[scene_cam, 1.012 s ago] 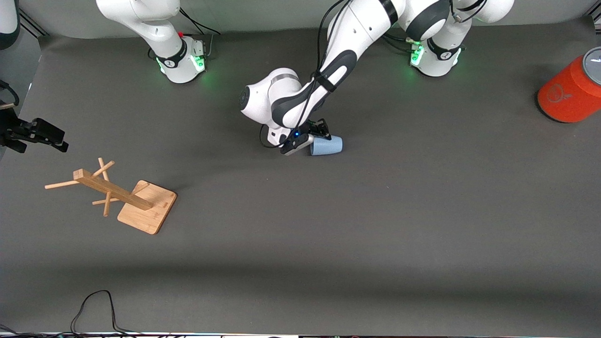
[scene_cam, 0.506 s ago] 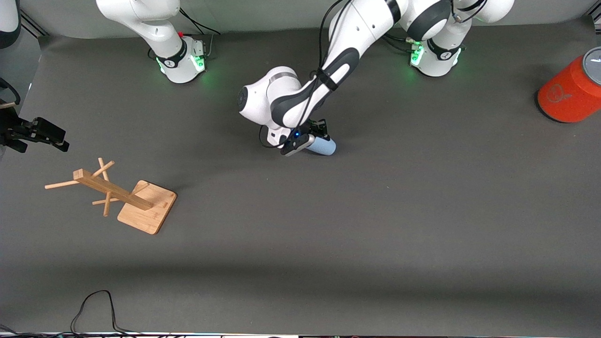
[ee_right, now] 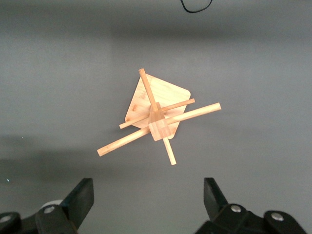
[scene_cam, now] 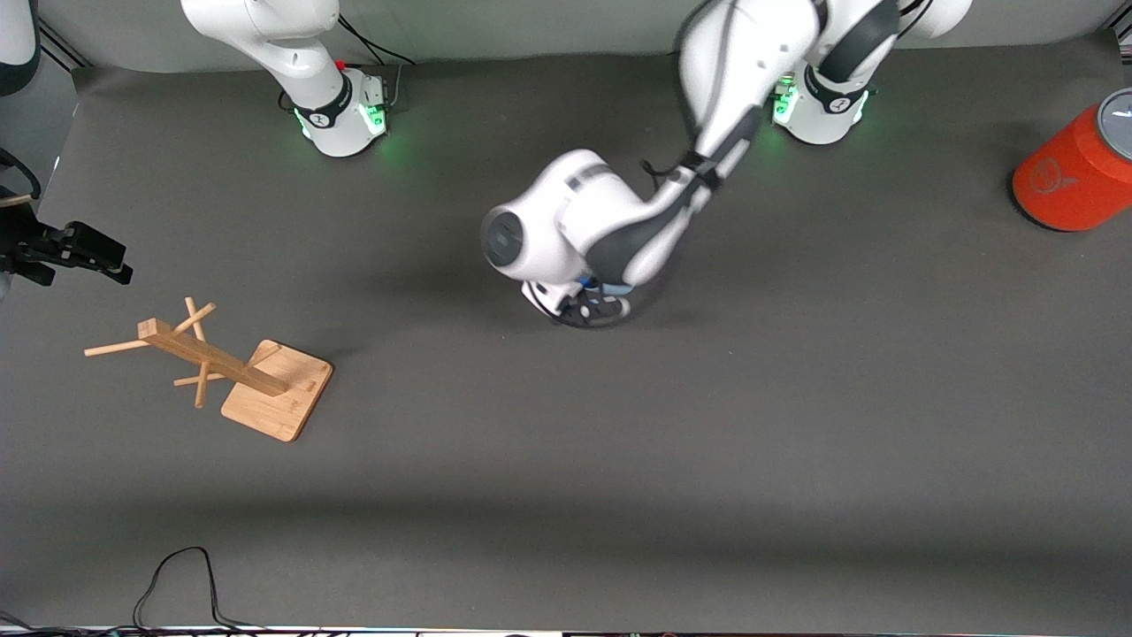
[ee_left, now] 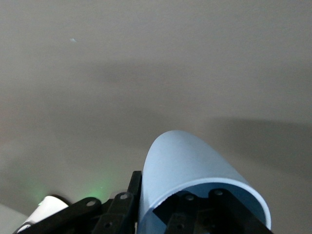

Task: Rotate and upright cup with both arms
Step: 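Rotate the cup upright with the left gripper and lower it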

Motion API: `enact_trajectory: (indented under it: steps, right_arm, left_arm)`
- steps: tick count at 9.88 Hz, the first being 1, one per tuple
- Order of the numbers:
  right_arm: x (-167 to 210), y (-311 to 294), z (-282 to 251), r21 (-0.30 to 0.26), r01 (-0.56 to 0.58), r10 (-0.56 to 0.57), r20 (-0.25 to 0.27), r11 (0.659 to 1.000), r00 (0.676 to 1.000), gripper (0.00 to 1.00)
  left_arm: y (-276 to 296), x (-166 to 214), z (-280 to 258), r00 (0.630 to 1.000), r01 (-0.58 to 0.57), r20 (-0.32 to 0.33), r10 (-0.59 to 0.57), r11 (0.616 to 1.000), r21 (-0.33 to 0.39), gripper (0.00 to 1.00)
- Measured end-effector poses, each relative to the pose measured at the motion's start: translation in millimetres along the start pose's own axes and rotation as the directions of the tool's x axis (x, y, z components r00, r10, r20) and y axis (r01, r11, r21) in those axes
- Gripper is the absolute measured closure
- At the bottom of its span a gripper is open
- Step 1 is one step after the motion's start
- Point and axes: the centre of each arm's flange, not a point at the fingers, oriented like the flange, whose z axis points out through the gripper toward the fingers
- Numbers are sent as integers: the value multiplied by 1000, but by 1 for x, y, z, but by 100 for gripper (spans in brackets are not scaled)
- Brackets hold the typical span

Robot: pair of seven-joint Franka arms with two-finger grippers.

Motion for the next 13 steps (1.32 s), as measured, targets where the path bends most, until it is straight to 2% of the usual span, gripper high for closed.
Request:
enact_trajectory:
  steps: [1,2,3,4,6,9,11,13]
  right_arm:
    - [0,-1,1,14,-2,2,4,1000,1000,0]
    - [-1,-3,3,37,-9,8,12,999,1000,0]
    - [-2,-4,4,50,-15,14,23,999,1000,0]
    - [-3,-4,5,55,-18,17,30,998,999,0]
    - [-3,-4,5,58,-19,17,30,998,999,0]
    - [-2,-5,6,58,-18,16,31,998,999,0]
    - [-2,-6,7,58,-16,15,32,998,999,0]
    - [-1,-7,8,58,-15,13,34,998,999,0]
  left_arm:
    - [-25,21,-15,1000,-20,14,22,993,-113,92]
    - [-43,36,-26,999,-31,-2,32,976,-216,92]
    - [-49,37,-32,999,-42,-41,31,955,-292,92]
    - [-43,22,-31,995,-62,-95,32,943,-327,92]
    - [-29,-24,-9,985,-65,-170,6,938,-341,92]
    - [-6,-57,56,966,70,-207,-153,930,-362,92]
    - [13,-76,92,958,133,-195,-211,928,-348,92]
    - [17,-76,102,957,144,-187,-220,924,-355,90]
